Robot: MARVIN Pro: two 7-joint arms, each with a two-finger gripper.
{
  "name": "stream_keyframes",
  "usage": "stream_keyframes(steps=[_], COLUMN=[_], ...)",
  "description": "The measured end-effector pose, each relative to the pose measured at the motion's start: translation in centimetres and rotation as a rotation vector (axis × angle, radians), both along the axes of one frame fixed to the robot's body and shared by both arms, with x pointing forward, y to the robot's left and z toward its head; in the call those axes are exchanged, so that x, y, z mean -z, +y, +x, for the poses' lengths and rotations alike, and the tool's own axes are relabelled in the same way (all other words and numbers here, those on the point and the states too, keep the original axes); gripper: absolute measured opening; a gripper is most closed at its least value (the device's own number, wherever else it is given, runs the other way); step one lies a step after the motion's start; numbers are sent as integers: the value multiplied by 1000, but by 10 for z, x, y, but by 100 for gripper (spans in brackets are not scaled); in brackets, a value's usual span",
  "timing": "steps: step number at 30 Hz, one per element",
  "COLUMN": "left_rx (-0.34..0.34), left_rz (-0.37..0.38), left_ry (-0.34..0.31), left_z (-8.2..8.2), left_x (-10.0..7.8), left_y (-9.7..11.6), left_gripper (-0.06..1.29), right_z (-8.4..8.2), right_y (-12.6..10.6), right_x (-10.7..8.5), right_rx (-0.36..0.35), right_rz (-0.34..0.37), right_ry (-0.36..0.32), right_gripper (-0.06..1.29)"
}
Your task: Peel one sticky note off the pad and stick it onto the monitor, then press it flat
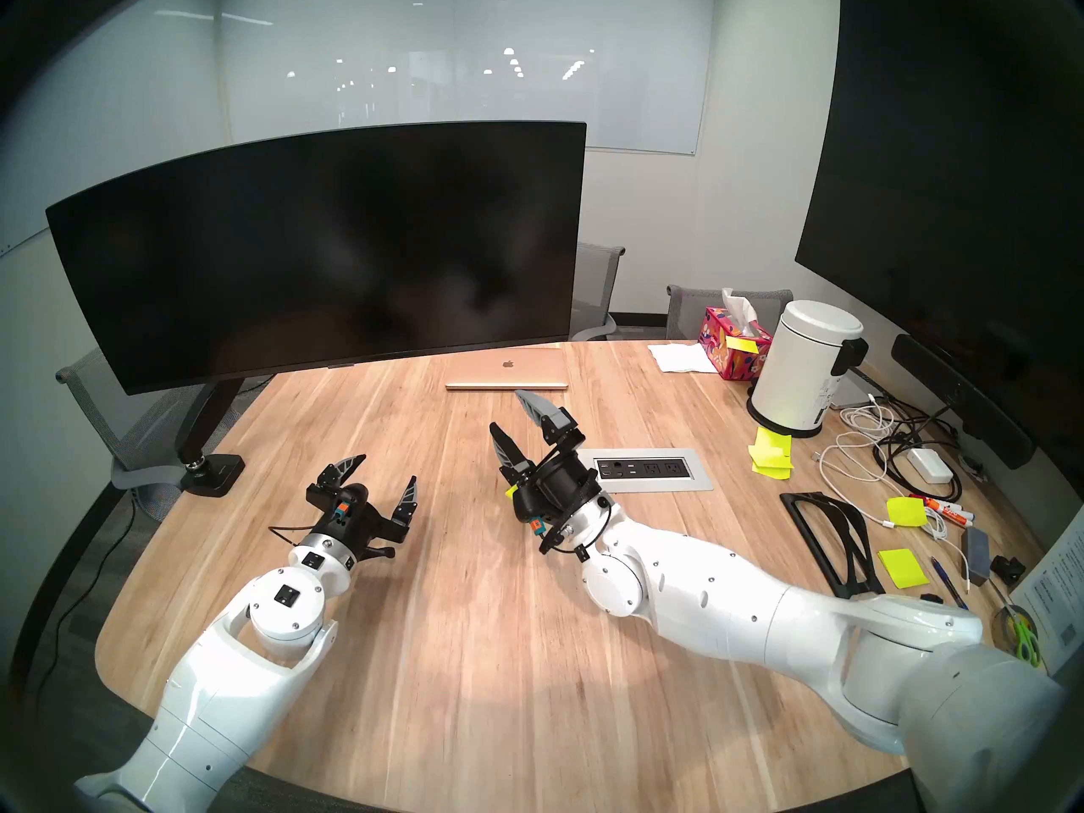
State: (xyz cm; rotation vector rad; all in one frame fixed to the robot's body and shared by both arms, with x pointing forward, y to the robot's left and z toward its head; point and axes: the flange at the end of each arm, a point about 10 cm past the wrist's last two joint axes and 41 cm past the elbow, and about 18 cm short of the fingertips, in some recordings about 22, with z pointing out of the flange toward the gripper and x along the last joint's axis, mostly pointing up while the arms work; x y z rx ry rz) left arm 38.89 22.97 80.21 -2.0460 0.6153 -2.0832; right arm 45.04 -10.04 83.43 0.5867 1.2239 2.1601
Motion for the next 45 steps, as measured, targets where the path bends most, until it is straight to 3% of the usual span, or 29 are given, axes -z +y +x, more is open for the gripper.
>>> stream_keyframes(steps=[11, 33, 45], left_rx=[70, 116, 234], left_rz=[53, 123, 175], left_ry=[-21, -26, -46], left_z=[-1, 0, -1], left_x=[5, 29, 24], left_y=[17, 48, 49], left_gripper=[123, 123, 123], right_z=[0, 0, 0], right_y=[0, 0, 0], right_x=[0, 0, 0], right_rx=[0, 0, 0], right_rz=[0, 0, 0], right_ry=[0, 0, 0], right_gripper=[123, 123, 123])
